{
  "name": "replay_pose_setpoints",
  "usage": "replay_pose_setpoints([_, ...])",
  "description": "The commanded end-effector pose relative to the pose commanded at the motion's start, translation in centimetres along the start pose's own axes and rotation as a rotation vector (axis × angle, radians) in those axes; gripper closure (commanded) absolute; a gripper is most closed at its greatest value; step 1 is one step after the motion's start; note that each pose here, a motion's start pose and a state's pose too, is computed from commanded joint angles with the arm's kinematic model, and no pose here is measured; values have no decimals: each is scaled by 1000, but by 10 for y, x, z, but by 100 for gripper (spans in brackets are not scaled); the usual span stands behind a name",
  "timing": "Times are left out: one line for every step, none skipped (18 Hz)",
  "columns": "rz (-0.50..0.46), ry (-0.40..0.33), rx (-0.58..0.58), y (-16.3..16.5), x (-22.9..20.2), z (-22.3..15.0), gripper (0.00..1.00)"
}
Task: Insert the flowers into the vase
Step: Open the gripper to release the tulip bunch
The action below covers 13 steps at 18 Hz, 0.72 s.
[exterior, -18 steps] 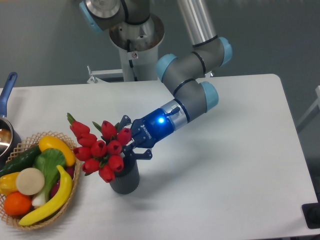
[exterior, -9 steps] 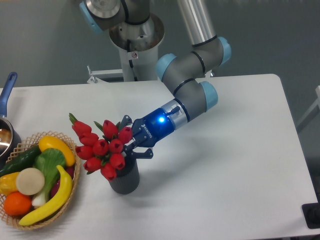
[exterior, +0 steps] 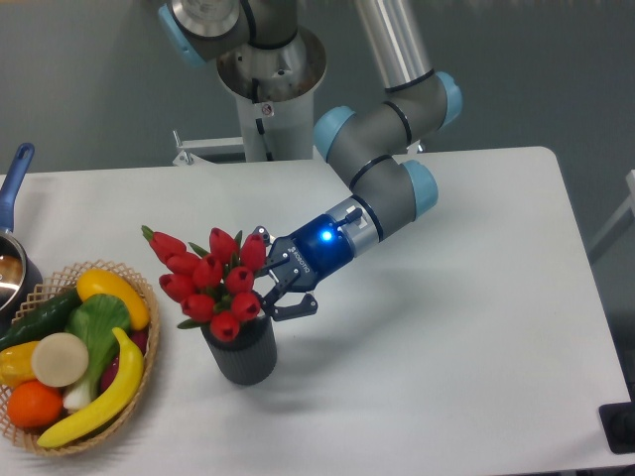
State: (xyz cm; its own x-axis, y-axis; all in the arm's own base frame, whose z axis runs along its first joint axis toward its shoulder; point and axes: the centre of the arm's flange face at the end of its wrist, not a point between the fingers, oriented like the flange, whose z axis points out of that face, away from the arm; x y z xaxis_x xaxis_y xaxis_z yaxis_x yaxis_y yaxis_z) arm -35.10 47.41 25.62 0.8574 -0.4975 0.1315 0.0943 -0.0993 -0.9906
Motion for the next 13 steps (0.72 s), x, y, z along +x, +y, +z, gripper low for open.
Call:
replay_pose_setpoints([3, 0, 0, -1, 0, 0, 48])
replay_pose_setpoints([2, 0, -2, -1, 0, 0, 46])
replay_pose_setpoints([2, 0, -2, -1, 0, 0, 46])
replay_pose_setpoints([5, 0, -2, -1, 0, 0, 44])
replay_pose_setpoints([6, 1, -9, -1, 0, 1, 41])
replay_pose_setpoints([11, -4, -39, -1, 0, -1, 31])
replay_pose_setpoints([11, -5, -53, -1, -1, -1, 28])
replay_pose_setpoints([12, -6, -58, -2, 0, -1, 25])
replay_pose_setpoints([15, -7, -61, -2, 0, -2, 21])
replay_pose_setpoints([18, -11, -62, -2, -1, -4, 11])
replay_pose_setpoints([18, -14, -63, -2, -2, -6, 1])
replay_pose_setpoints([25, -17, -63, -6, -1, -7, 0])
replay_pose_setpoints([34, -24, -65, -12, -1, -11, 0])
